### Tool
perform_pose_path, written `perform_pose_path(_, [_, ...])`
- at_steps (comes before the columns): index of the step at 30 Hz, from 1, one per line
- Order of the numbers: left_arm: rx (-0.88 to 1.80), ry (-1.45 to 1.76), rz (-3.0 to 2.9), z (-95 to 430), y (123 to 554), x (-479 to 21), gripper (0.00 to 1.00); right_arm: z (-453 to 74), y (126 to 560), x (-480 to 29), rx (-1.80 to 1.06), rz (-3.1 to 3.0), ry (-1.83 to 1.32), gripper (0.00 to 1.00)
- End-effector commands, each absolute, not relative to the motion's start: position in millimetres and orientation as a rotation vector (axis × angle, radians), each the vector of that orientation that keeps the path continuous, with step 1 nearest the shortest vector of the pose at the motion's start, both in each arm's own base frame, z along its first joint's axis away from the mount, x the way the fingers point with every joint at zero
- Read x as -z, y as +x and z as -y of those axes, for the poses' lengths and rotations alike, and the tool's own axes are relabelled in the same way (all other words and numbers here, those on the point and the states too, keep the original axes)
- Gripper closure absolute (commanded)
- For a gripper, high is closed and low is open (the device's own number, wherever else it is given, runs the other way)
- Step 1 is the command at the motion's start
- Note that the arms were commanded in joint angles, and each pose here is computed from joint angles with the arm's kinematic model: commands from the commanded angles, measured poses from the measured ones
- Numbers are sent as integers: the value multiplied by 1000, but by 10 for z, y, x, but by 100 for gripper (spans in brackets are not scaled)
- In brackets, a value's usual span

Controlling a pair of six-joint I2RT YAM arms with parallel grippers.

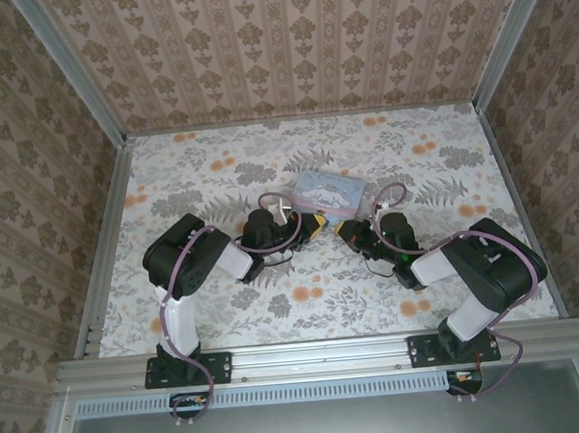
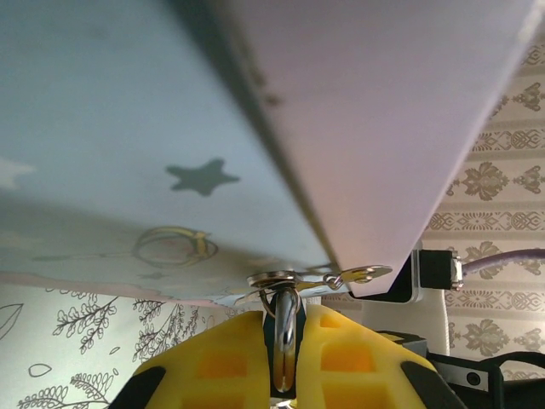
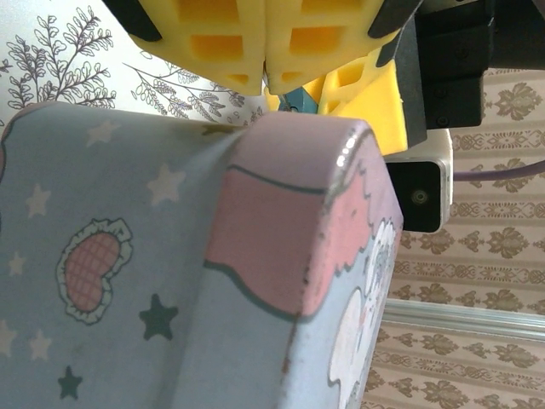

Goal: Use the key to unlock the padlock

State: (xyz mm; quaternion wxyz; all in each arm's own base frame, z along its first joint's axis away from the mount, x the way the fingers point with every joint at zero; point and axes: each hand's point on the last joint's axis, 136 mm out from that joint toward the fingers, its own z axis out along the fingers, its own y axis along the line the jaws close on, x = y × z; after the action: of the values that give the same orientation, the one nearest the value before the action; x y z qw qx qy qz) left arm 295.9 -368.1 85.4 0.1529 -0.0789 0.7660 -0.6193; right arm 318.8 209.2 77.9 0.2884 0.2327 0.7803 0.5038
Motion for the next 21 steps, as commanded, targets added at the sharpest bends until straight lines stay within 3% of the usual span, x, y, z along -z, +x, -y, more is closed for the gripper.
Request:
perform_pose_path(1, [1836, -191, -2128, 3743, 2943, -1005, 100, -2130, 3267, -859, -1364, -2038, 623, 100])
perform_pose_path(21, [1815, -205, -2130, 3731, 2963, -958, 100, -2065, 3172, -746, -1303, -2098, 639, 100])
